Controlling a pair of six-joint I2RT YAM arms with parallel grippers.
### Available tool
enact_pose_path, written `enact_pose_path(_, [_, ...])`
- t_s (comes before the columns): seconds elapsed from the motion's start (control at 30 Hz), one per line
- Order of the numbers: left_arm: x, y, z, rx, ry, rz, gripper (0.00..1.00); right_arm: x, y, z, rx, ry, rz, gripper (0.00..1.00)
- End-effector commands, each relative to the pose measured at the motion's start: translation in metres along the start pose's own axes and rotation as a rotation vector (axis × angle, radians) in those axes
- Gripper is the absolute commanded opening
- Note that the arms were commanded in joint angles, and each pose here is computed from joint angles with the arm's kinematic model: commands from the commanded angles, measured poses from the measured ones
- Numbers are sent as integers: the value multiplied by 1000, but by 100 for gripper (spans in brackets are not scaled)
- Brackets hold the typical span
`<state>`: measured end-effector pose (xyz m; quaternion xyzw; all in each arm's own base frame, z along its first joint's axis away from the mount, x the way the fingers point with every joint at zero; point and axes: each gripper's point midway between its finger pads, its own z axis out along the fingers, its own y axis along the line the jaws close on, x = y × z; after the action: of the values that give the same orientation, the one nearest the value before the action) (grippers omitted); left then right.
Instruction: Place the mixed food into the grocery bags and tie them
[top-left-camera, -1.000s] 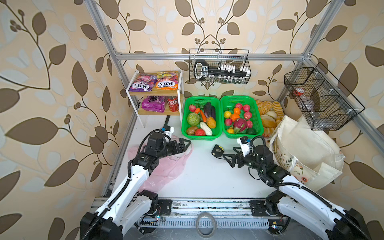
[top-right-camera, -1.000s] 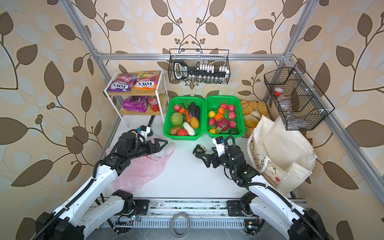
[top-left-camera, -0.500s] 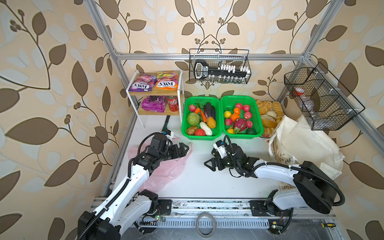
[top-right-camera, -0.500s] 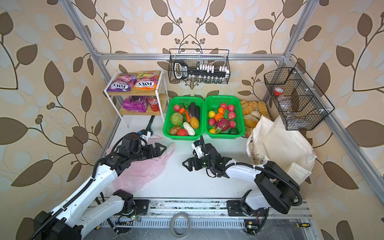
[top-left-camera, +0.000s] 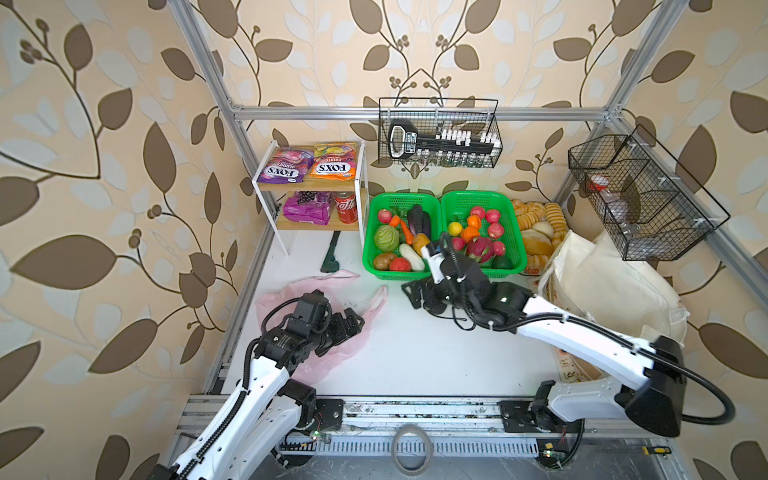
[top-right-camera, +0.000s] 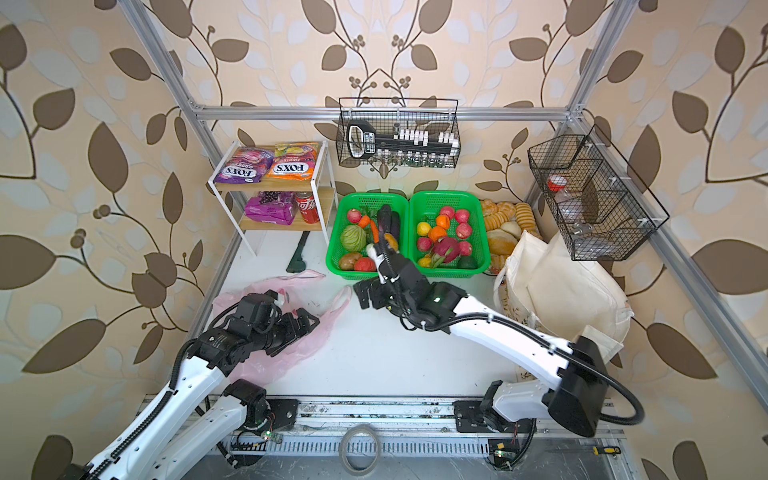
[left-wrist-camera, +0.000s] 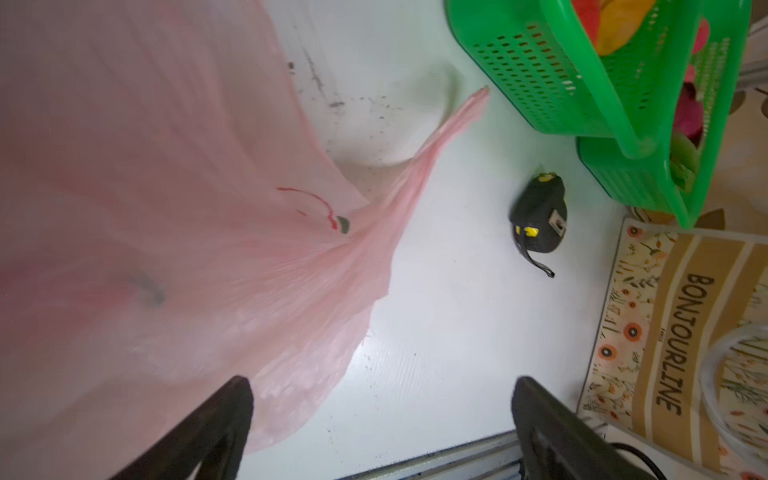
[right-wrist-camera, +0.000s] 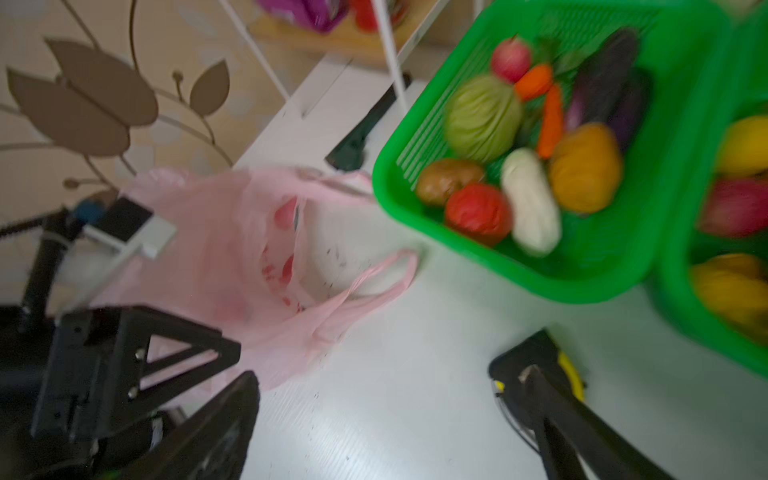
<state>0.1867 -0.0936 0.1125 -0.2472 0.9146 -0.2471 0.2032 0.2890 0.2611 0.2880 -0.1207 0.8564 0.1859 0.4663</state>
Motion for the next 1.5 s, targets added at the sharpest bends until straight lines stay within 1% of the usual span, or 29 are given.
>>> enact_pose_path(0.0, [-12, 42, -5, -185, -129, -163, 99, -20, -107, -76, 434, -58, 24, 100])
enact_pose_path(0.07, [-17, 53, -8, -232, -176, -181, 99, -22, -152, -113, 567, -79, 104, 100])
enact_pose_path(0.13, [-23, 56, -12, -248, -214, -190, 99, -19, -193, -153, 688, -86, 169, 100])
enact_pose_path(0.23, [-33, 50, -19, -240, -251, -185, 99, -10, -230, -190, 797, -57, 228, 100])
enact_pose_path(0.3, [-40, 40, -25, -221, -265, -151, 99, 3, -244, -194, 807, 9, 262, 100])
enact_pose_path(0.37, [-46, 30, -31, -207, -277, -113, 99, 20, -253, -188, 800, 92, 304, 100])
enact_pose_path(0.43, [-52, 19, -40, -190, -286, -68, 99, 39, -261, -182, 836, 164, 323, 99])
enact_pose_path(0.47, [-54, 16, -44, -185, -289, -51, 99, 46, -262, -178, 839, 183, 330, 98])
enact_pose_path(0.53, [-59, 10, -53, -177, -305, -31, 99, 64, -261, -162, 802, 242, 336, 94])
enact_pose_path(0.6, [-62, 6, -59, -169, -322, -21, 99, 81, -263, -150, 788, 294, 339, 92])
enact_pose_path(0.63, [-63, 4, -62, -162, -333, -18, 99, 89, -264, -146, 791, 326, 336, 87])
enact_pose_path(0.67, [-65, 2, -64, -156, -339, -14, 99, 94, -266, -144, 796, 351, 330, 79])
enact_pose_path(0.7, [-65, 1, -66, -151, -344, -8, 99, 98, -267, -142, 798, 371, 323, 65])
enact_pose_path(0.73, [-66, -1, -69, -148, -349, -3, 99, 100, -266, -141, 793, 381, 321, 48])
enact_pose_path(0.77, [-67, -2, -71, -147, -354, 0, 99, 99, -262, -137, 759, 380, 314, 33])
enact_pose_path(0.8, [-68, -2, -73, -148, -358, 7, 99, 95, -257, -133, 723, 370, 309, 21])
enact_pose_path(0.83, [-69, -4, -75, -146, -361, 15, 99, 91, -251, -131, 694, 355, 307, 12])
enact_pose_path(0.9, [-72, -7, -78, -140, -370, 30, 99, 81, -234, -124, 619, 330, 303, 4])
enact_pose_path(1.03, [-77, -15, -83, -128, -383, 61, 99, 66, -182, -102, 453, 308, 251, 3])
enact_pose_path(1.33, [-78, -31, -81, -92, -348, 97, 99, 44, -77, -53, 225, 290, 253, 3])
enact_pose_path(1.4, [-78, -36, -79, -75, -336, 104, 99, 38, -50, -41, 155, 289, 228, 3])
enact_pose_path(1.47, [-77, -39, -78, -60, -325, 108, 99, 35, -29, -33, 118, 295, 211, 4])
